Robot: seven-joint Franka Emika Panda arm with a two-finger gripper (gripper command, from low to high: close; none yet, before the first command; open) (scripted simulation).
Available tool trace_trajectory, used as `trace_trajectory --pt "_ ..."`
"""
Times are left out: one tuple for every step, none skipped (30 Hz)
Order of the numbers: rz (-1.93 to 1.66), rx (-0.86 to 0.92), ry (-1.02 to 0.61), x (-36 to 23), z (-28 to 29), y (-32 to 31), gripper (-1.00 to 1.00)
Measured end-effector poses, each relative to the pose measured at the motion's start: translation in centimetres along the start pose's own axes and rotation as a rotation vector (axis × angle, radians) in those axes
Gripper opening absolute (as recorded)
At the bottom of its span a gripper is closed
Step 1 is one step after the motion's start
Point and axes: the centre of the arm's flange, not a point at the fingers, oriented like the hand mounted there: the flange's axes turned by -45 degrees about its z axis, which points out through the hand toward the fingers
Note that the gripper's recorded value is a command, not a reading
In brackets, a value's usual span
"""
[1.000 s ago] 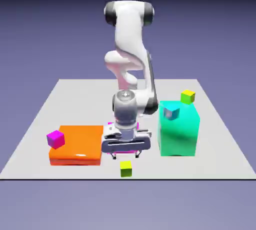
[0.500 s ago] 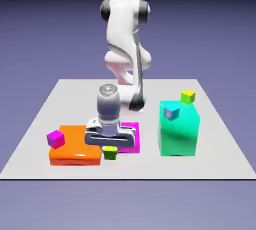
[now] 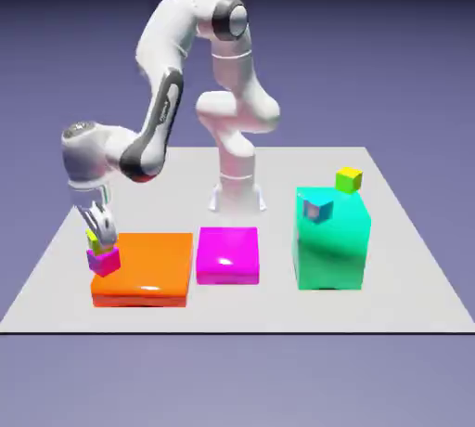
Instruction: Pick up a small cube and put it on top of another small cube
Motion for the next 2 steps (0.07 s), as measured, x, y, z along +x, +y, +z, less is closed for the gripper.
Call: trace_trajectory --pt "0.0 0.0 0.0 0.0 -1.8 0.0 1.0" --pt "0.0 0.0 0.0 0.0 -3.7 0.0 1.0"
